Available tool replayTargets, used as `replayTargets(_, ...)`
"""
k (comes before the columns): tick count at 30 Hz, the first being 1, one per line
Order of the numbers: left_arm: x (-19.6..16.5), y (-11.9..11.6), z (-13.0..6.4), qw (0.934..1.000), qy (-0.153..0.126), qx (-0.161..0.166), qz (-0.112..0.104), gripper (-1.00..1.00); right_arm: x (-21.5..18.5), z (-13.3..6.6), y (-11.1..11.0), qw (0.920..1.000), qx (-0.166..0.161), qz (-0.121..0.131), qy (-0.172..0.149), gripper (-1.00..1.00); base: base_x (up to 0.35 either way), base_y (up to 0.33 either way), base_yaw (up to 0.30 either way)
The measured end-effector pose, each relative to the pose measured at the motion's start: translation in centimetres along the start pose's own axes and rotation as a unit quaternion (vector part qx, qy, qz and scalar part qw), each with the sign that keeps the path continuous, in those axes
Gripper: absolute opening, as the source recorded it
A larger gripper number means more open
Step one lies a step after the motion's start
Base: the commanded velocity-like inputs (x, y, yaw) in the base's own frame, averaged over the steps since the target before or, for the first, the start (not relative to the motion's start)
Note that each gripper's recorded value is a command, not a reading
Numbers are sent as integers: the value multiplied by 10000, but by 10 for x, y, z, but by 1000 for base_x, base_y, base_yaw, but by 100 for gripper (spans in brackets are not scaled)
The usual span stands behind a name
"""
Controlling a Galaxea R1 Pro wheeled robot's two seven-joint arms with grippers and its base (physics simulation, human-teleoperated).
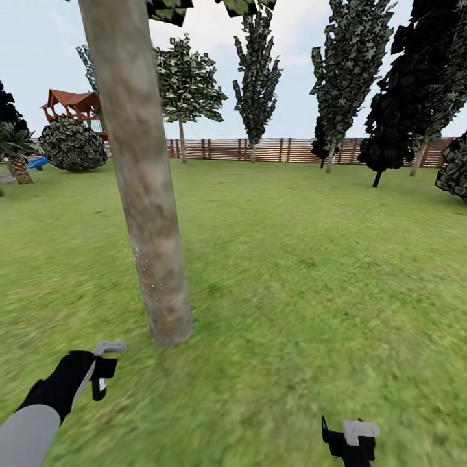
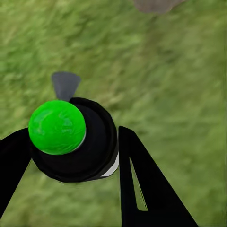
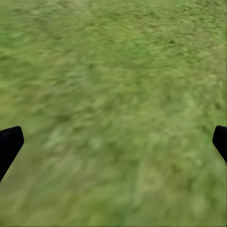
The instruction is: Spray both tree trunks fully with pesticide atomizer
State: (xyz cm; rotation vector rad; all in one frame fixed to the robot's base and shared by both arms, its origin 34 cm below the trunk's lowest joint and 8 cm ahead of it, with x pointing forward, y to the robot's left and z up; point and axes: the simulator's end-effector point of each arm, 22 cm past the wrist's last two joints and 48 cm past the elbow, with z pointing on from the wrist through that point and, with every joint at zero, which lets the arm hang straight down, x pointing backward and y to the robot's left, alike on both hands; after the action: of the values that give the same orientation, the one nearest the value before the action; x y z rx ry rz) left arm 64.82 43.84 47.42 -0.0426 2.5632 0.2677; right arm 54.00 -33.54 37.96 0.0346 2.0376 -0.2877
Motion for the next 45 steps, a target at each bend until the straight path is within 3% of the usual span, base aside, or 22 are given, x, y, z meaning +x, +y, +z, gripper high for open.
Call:
replayTargets(8, -3, -13, 0, 10000, -41, 21, -26, -100, 0, 0, 0, 10000, 2, -2, -1, 100, 212, -193, 2)
replayTargets(17, 0, 4, 0, 9999, -18, -102, -19, -100, 0, 0, 0, 10000, 3, 0, 0, 100, 164, -231, 0)
replayTargets(26, 23, -27, 9, 9996, 234, 140, -32, -100, 0, 0, 2, 10000, -8, 9, 0, 100, 39, -43, 181)
replayTargets(29, 25, -17, 9, 9997, 239, 50, -21, -100, 0, 0, 1, 10000, -4, 8, 1, 100, 0, 0, 251)
replayTargets(31, 25, 7, 8, 9995, 238, -203, -15, -100, 0, 0, 1, 10000, -5, 8, -1, 100, 0, 0, 99)
replayTargets(33, 24, 13, 8, 9991, 225, -347, -17, -100, 0, 0, 1, 10000, -3, 7, -1, 100, 0, 0, 28)
replayTargets(37, 20, 15, 7, 9989, 177, -435, -32, -100, 0, 0, 1, 10000, -2, 6, -1, 100, 105, -102, 7)
replayTargets(40, 11, -3, 5, 9993, 80, -363, -52, -100, 0, 0, 1, 10000, -1, 6, 1, 100, 147, -222, 1)
replayTargets(45, -9, -3, -3, 9980, -137, -617, -65, -100, 0, 0, 1, 10000, -2, 6, -1, 100, 35, -265, 0)
